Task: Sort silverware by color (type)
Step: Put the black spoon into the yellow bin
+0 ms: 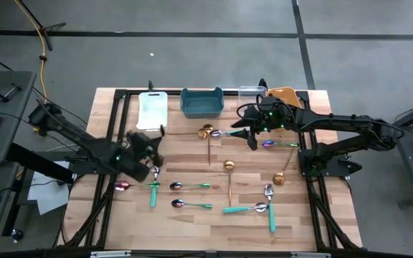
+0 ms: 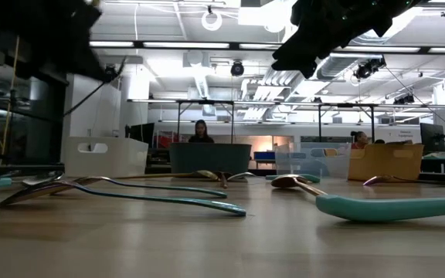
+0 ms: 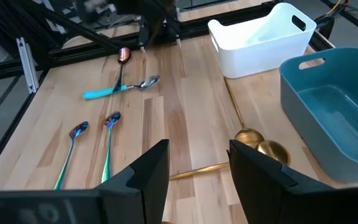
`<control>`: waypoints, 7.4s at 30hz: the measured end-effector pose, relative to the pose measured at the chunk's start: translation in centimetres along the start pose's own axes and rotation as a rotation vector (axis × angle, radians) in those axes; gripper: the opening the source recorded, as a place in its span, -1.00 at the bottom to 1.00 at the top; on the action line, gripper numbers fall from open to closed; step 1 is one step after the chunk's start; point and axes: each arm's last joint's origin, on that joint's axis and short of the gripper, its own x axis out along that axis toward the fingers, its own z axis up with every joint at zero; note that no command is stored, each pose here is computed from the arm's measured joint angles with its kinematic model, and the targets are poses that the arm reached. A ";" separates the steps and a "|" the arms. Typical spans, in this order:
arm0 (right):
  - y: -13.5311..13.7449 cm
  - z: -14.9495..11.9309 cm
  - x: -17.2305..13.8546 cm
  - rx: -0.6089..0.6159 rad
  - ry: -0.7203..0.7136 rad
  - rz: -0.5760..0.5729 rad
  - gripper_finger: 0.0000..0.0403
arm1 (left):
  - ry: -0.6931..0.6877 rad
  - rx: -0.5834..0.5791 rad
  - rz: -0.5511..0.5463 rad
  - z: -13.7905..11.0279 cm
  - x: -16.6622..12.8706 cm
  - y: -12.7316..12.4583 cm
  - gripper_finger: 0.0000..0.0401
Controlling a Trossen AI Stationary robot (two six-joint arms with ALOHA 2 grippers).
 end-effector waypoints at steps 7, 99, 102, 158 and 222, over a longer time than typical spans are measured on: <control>0.0 0.1 0.0 -0.008 -0.014 0.006 -0.21 | -0.151 0.245 -0.395 6.3 1.5 -1.0 -1.00; 0.7 0.6 10.7 -0.064 -0.382 0.026 -0.99 | -0.519 0.129 -0.827 6.8 12.5 1.0 -0.43; 0.3 0.6 10.0 -0.071 -0.330 0.004 -0.99 | -0.524 0.126 -0.807 6.4 11.9 2.1 -0.41; 0.7 -5.3 -5.2 0.057 -0.242 -0.381 -1.00 | -0.588 0.180 -0.761 2.4 7.6 6.6 -0.41; -8.5 -3.9 -7.3 0.236 0.354 -1.181 -1.00 | -0.586 0.187 -0.755 2.4 7.6 6.6 -0.41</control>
